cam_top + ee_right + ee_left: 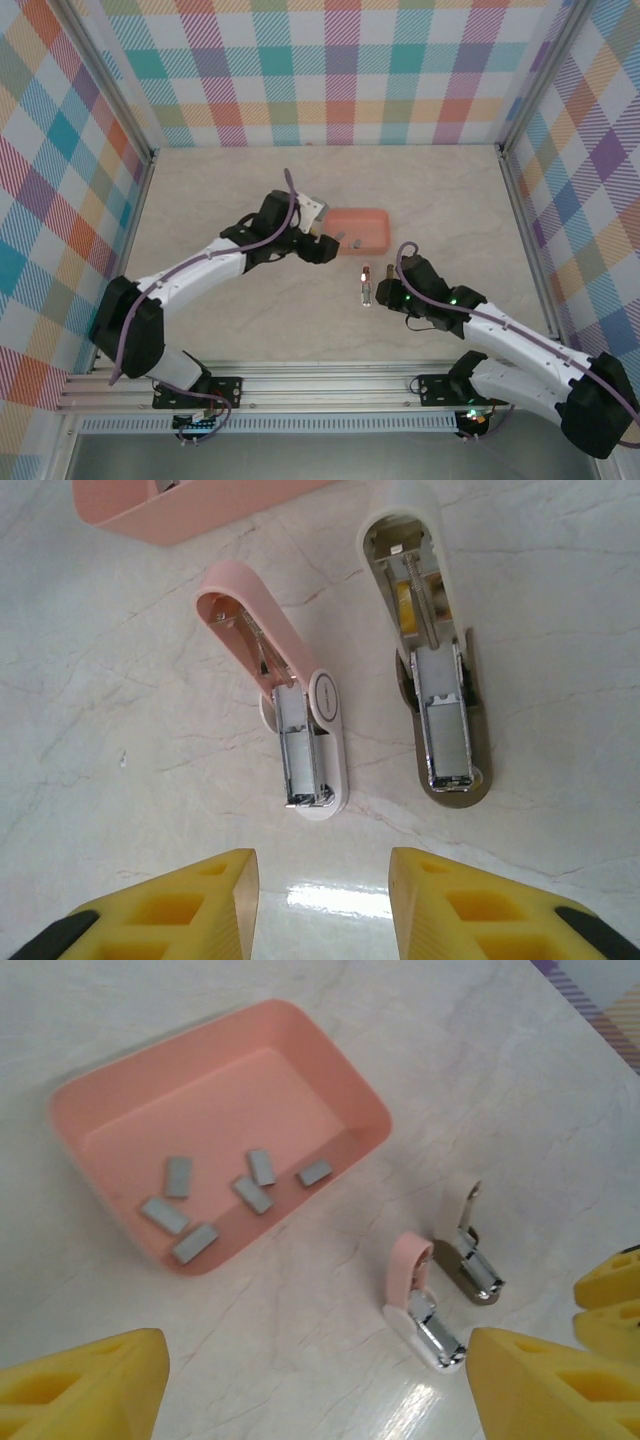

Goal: Load the staples into the stapler

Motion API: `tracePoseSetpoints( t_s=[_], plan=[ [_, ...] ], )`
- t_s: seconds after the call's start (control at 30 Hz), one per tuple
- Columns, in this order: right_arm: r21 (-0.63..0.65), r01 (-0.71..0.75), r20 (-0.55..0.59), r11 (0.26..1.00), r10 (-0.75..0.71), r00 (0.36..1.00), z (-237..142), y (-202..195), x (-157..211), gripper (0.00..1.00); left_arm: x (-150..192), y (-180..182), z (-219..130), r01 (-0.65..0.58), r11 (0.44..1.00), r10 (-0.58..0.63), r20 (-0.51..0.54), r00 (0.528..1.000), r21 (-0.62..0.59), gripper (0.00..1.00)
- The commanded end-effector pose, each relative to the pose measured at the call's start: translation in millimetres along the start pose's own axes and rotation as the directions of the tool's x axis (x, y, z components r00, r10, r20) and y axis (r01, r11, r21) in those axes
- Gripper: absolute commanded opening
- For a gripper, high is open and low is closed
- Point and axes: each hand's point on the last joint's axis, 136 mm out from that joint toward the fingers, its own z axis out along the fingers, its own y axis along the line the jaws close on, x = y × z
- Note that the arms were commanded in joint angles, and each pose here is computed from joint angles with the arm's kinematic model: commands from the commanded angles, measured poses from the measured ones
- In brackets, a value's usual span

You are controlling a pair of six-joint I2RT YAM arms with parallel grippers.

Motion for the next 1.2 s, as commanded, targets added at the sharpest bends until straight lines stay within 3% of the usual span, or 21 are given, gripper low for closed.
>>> tracePoseSetpoints(
  t_s=[0.0, 0.27, 0.73, 1.17],
  plan=[
    [-0.059, -0.016, -0.047, 0.998, 0.014, 0.999, 1, 6, 6, 0.39, 0, -22, 19, -0.004, 0.998, 0.006, -0.037, 0.999, 0.056, 0.76],
    [-0.092, -0.063, -0.136, 0.994, 0.05, 0.989, 10, 8, 20, 0.38, 5, -41, 63, 0.014, 0.993, 0.0, -0.119, 0.993, 0.12, 0.7],
    [-0.077, -0.149, -0.211, 0.986, 0.13, 0.969, 27, -3, 43, 0.35, 14, -52, 110, 0.091, 0.981, -0.054, -0.21, 0.976, 0.17, 0.49],
    [-0.042, -0.141, -0.261, 0.989, 0.125, 0.957, 41, -4, 49, 0.35, 31, -65, 127, 0.126, 0.967, -0.06, -0.284, 0.957, 0.222, 0.48]
  ],
)
